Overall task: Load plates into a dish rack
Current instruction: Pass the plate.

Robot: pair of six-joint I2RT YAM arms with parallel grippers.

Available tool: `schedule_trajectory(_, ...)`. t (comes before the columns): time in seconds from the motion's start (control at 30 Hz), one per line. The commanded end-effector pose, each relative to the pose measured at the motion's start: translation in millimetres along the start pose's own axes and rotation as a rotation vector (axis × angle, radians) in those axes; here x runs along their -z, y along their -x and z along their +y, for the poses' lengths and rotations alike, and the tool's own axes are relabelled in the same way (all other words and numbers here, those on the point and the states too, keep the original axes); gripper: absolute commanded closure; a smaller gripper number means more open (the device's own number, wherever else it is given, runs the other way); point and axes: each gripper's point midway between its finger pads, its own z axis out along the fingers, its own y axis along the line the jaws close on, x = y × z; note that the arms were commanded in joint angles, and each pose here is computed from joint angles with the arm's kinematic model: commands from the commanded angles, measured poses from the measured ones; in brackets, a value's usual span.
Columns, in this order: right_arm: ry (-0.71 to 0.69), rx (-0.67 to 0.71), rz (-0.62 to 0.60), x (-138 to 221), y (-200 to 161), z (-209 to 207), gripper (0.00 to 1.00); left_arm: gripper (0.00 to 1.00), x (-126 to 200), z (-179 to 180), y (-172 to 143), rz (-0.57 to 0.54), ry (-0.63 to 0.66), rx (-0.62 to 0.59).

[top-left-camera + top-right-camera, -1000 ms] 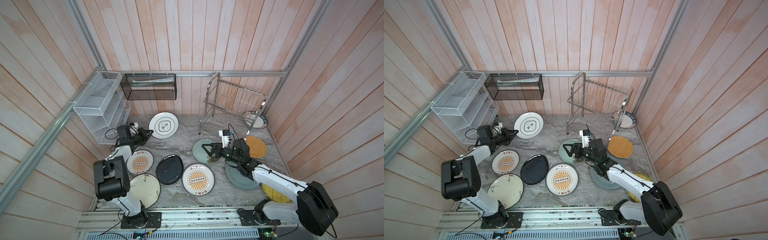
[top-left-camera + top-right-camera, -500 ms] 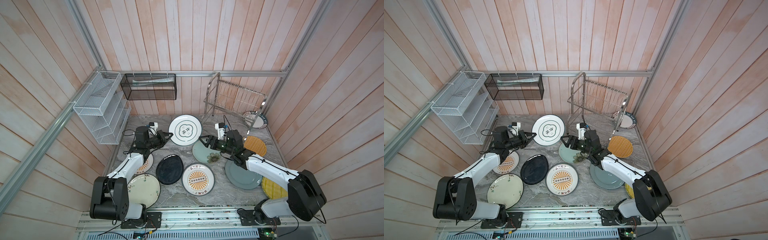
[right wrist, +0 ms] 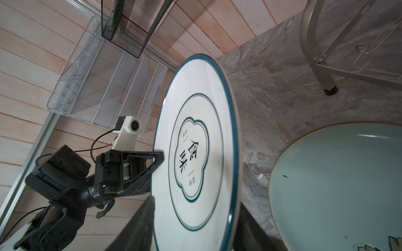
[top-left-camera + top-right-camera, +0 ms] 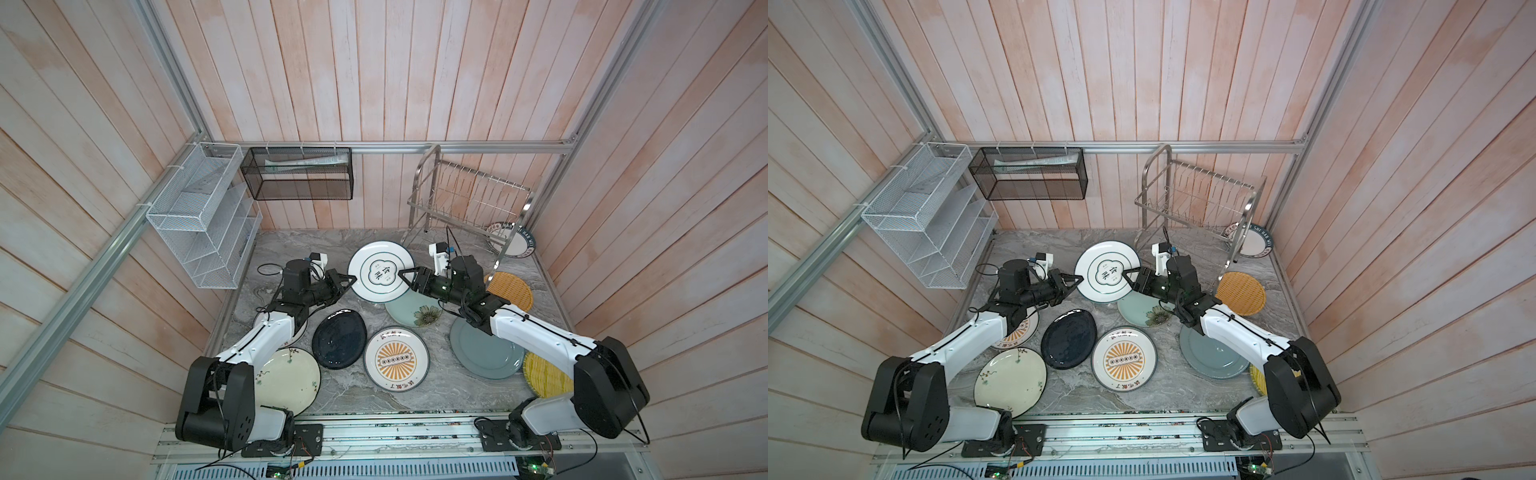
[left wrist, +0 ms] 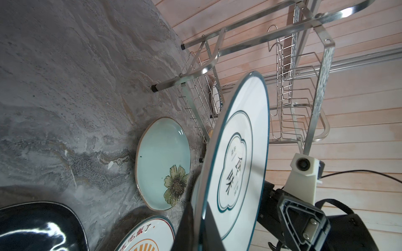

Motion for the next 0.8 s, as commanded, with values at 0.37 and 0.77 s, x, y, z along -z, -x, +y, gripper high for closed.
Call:
schedule_trajectory(0.37,-0.056,-0.090,-0.028,-3,9,-9,0.70,1.00,11,-16,-7,-0.032,-0.040,-0.046)
schedule_trajectory(0.77,-0.084,-0.106,-0.030,2,7,-13,0.94,1.00,9,-11,-8,-0.033,-0.031,-0.051)
